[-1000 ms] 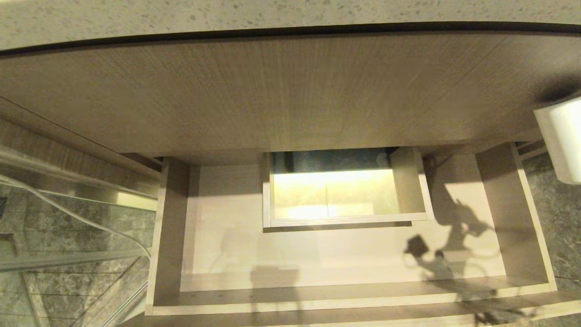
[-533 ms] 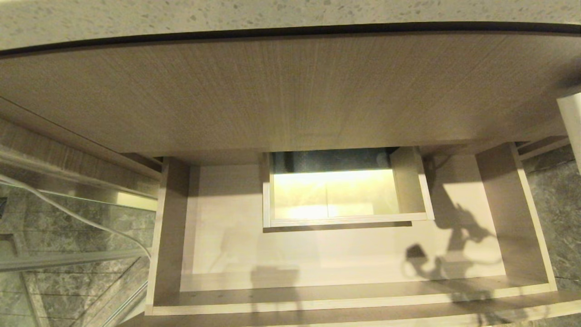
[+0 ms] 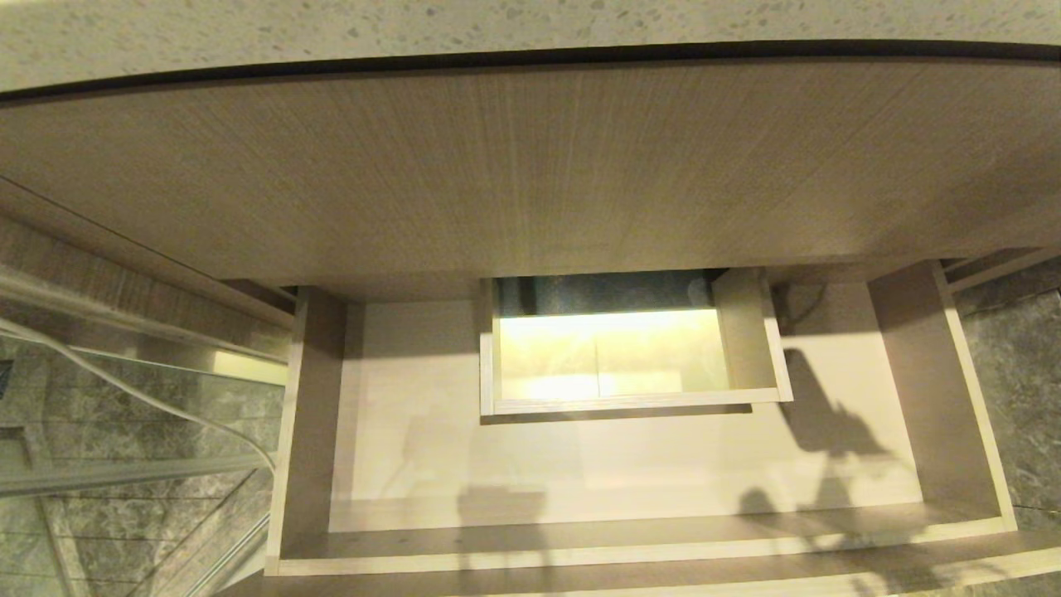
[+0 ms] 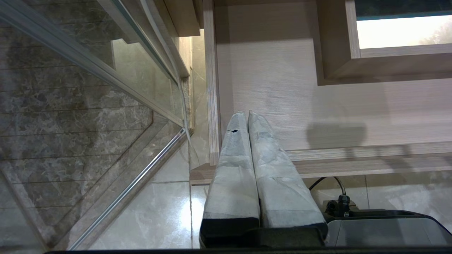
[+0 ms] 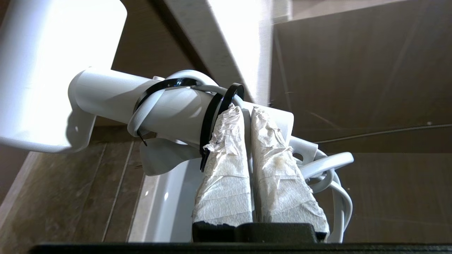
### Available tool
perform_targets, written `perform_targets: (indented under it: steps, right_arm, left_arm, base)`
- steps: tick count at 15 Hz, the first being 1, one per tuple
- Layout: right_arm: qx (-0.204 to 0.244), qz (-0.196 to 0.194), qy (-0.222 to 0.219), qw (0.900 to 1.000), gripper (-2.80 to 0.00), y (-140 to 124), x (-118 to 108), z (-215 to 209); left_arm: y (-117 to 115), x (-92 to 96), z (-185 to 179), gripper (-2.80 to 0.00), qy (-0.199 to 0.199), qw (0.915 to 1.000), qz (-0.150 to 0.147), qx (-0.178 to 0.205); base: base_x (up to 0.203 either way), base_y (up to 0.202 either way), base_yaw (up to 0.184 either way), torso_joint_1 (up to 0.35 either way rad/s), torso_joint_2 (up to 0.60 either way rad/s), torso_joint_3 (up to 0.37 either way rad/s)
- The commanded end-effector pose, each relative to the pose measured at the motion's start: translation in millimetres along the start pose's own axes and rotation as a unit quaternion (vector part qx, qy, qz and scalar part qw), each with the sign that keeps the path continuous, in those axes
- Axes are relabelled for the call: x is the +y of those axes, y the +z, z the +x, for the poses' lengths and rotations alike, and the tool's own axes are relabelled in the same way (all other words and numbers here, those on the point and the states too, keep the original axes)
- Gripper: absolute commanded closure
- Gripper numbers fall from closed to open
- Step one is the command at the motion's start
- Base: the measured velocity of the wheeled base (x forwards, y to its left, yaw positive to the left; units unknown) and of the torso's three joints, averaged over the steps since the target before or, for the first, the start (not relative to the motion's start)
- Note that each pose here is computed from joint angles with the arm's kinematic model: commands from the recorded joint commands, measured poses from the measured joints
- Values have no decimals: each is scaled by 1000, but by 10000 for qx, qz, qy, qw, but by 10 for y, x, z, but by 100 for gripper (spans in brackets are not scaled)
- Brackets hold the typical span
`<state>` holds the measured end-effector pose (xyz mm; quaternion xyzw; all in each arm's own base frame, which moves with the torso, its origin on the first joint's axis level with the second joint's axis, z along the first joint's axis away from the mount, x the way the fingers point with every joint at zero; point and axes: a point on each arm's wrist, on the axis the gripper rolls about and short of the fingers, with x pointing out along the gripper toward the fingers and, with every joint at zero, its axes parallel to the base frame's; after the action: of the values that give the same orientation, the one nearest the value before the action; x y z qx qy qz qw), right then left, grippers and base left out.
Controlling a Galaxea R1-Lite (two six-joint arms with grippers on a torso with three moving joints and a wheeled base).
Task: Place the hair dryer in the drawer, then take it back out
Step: Place it on the countertop
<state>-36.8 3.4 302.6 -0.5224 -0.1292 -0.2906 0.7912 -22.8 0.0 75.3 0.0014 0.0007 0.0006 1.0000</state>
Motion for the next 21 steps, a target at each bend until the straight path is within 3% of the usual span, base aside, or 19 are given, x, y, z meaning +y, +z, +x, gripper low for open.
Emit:
perform_targets:
  steps: [1, 7, 11, 17, 21]
  right_arm:
    - [-149, 26, -355, 9993, 0, 22, -124, -175]
    - [-401, 121, -882, 9952, 0, 25, -258, -487]
    - [-445, 184, -1029, 9935, 0, 69, -368, -500]
    - [-645, 291, -1426, 9872, 0, 235, -723, -441]
    - [-611, 316, -1440, 9872, 0, 295, -805, -311]
  left_arm:
    - [0, 0, 0, 0, 2, 10000, 2, 1]
    - [0, 0, 0, 0, 2, 10000, 2, 1]
    - [0, 0, 0, 0, 2, 10000, 2, 1]
    - [0, 0, 0, 0, 2, 10000, 2, 1]
    - [0, 0, 0, 0, 2, 10000, 2, 1]
  base:
    - [0, 0, 0, 0, 0, 0]
    - [0, 0, 0, 0, 0, 0]
    - [0, 0, 0, 0, 0, 0]
    - [0, 0, 0, 0, 0, 0]
    - [0, 0, 0, 0, 0, 0]
